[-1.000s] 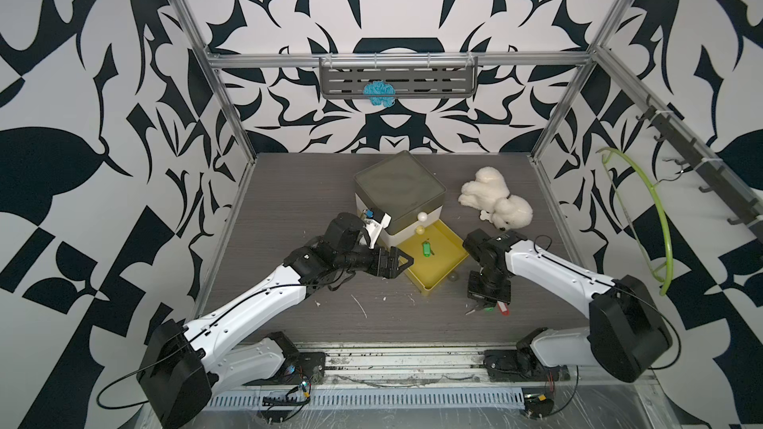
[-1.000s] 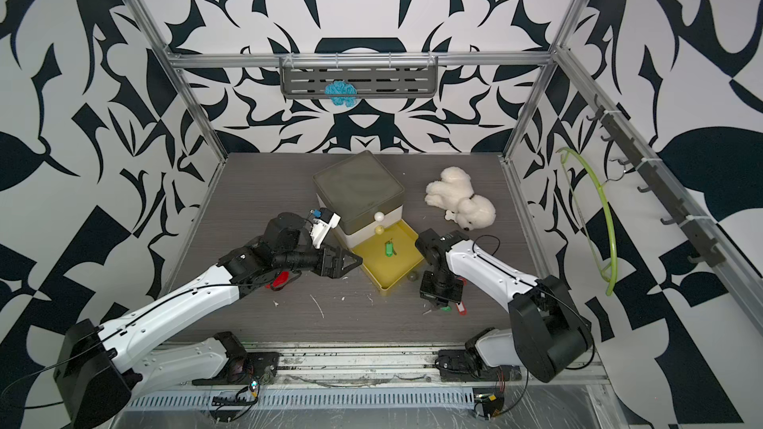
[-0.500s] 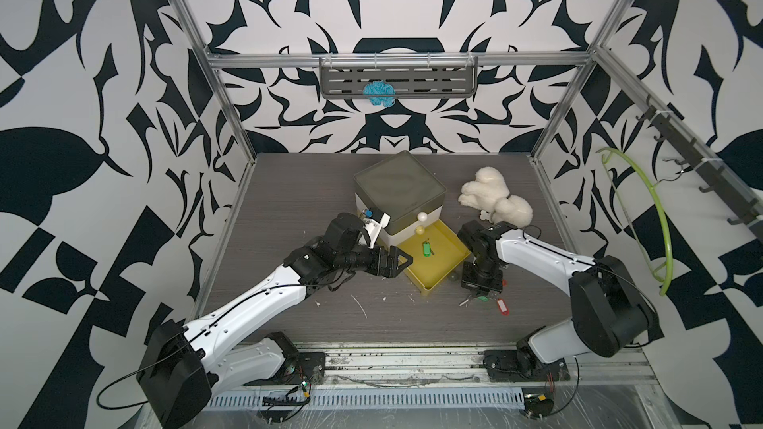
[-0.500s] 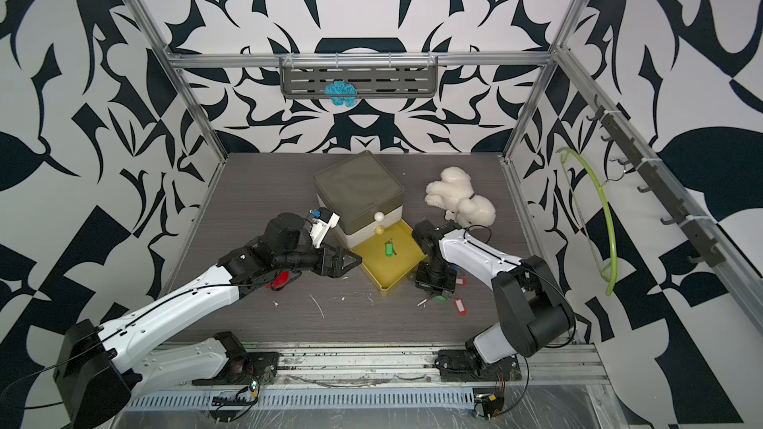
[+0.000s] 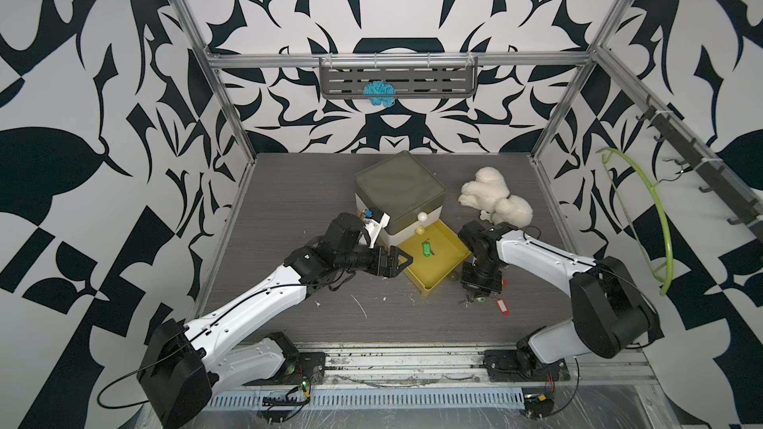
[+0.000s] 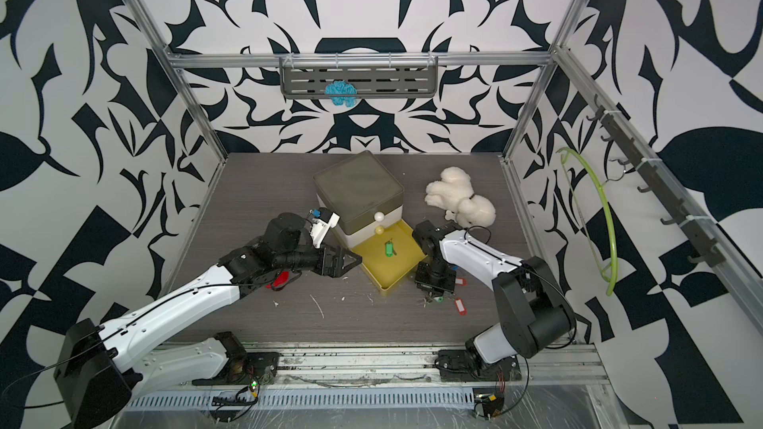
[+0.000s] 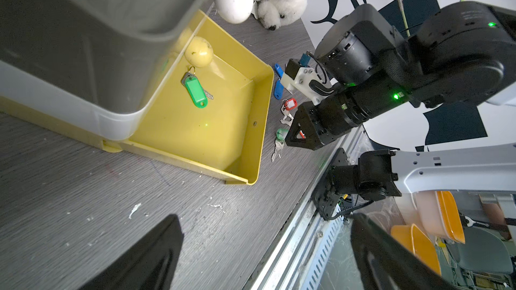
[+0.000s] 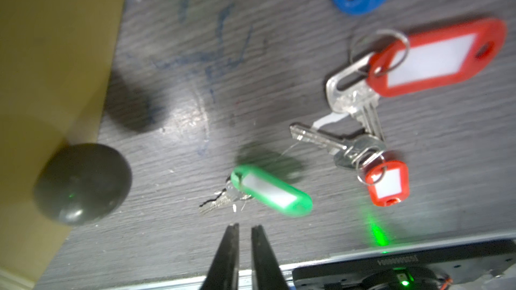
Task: Take the keys out of the drawer
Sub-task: Place the key at the center of the board.
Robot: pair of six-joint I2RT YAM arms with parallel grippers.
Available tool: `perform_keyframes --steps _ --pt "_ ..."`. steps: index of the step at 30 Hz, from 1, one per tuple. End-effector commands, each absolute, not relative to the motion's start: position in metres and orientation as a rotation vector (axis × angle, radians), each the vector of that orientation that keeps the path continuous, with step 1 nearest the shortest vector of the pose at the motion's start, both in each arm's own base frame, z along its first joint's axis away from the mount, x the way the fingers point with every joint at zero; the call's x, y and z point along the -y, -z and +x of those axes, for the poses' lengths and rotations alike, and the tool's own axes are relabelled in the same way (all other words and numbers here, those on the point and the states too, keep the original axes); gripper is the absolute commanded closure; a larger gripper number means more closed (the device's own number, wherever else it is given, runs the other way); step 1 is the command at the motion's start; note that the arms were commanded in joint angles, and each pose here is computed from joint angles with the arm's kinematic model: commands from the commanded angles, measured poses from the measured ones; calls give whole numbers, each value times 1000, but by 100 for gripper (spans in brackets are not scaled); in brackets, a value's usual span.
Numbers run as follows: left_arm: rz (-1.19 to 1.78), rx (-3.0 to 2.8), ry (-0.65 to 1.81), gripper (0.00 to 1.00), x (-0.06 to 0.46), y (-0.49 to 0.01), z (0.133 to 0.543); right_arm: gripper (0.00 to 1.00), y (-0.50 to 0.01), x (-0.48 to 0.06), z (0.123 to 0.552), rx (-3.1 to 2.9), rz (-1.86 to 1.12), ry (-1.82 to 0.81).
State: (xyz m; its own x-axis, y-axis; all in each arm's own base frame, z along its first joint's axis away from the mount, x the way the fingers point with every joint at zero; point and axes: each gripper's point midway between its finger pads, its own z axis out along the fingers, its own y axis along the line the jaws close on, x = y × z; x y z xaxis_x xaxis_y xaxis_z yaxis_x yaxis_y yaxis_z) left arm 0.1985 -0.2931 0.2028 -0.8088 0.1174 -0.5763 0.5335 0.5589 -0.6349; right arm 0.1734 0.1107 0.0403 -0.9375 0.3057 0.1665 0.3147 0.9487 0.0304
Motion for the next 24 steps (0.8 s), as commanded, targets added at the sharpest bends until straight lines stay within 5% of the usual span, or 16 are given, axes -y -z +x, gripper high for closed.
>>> perform_keyframes --steps 1,10,24 --pt "514 -2302 1159 1 292 -207 201 78 -52 -107 166 2941 -507 94" --pt "545 -2234 1112 1 296 -225 213 71 -102 -107 178 3087 -567 223" --pt "569 -2132 980 1 272 -237 213 61 -154 -151 268 3494 -561 959"
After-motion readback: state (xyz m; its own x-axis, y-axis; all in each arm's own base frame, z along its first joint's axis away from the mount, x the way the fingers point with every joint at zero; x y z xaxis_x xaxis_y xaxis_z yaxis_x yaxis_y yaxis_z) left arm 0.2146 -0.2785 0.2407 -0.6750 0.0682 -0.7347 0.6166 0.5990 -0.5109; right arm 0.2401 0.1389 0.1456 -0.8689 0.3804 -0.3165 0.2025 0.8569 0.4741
